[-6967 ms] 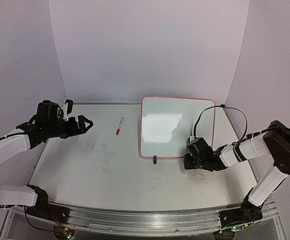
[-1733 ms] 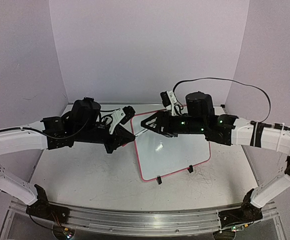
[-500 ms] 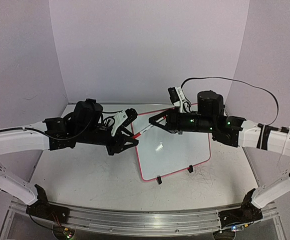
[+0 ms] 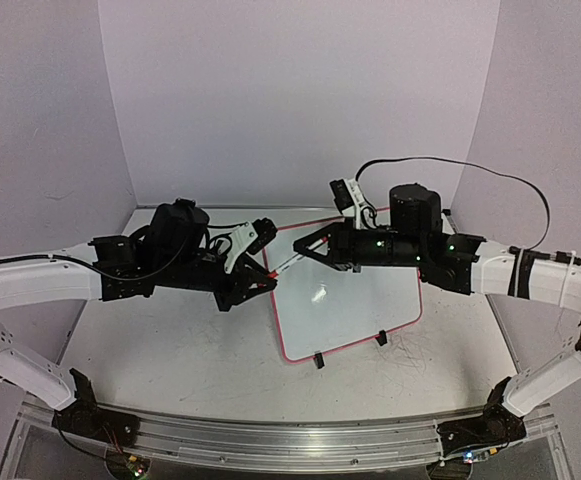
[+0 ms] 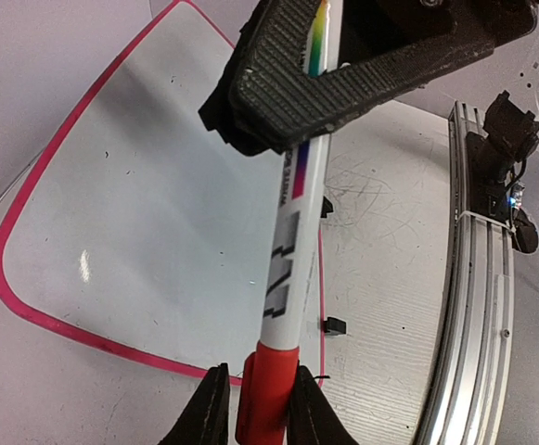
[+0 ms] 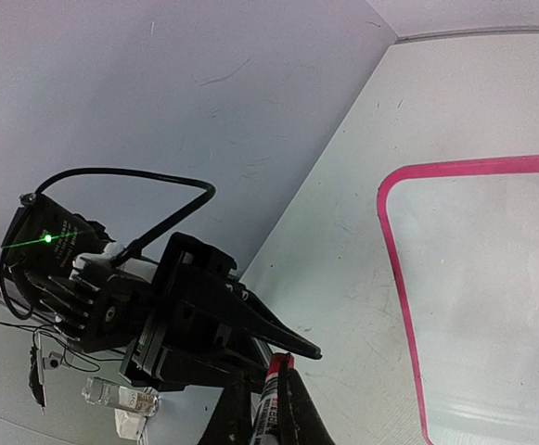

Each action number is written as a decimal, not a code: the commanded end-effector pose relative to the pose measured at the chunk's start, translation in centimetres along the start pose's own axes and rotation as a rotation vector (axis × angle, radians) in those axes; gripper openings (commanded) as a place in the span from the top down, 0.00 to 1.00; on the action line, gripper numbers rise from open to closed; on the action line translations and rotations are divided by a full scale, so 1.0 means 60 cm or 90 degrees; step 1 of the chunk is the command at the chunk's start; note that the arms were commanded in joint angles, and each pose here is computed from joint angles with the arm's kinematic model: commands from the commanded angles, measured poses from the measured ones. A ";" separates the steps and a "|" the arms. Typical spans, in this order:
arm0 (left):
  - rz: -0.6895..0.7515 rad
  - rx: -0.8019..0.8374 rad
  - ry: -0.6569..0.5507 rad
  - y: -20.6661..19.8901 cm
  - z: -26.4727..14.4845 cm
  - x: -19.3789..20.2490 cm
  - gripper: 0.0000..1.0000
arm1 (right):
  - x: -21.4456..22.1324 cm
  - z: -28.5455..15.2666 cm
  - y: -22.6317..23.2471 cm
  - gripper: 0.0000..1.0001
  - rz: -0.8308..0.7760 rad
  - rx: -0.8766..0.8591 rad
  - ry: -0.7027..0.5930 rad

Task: Write a sentence on the whiteboard
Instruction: Open the pen cap from the whiteboard marker, then place the pen cap at the center of the board.

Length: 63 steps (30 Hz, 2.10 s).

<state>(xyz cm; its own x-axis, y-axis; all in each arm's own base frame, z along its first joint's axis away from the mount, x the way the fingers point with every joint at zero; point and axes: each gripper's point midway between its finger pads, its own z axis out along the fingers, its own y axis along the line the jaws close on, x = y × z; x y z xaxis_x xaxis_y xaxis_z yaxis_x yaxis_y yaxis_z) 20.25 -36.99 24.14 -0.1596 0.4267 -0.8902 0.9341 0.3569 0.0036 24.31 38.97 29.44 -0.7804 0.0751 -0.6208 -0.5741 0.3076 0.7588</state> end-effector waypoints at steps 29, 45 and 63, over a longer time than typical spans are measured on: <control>-0.022 -0.135 -0.050 0.058 -0.029 -0.046 0.97 | -0.105 -0.242 -0.039 1.00 -0.050 0.045 -0.191; -0.460 -0.484 0.030 0.172 -0.068 0.155 1.00 | -0.100 -0.308 -0.046 1.00 -0.057 0.109 -0.308; -0.563 -0.571 0.217 0.157 0.009 0.385 0.98 | -0.084 -0.300 -0.029 1.00 -0.056 0.050 -0.290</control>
<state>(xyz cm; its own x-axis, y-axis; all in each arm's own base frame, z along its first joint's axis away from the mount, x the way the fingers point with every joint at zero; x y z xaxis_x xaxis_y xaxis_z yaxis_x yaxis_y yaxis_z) 25.12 -24.15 3.84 -0.8124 -0.0334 -0.5822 0.0130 0.9971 -0.0754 25.76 20.78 32.94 -0.5584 0.4332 -0.7074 -0.5397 0.4579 0.7064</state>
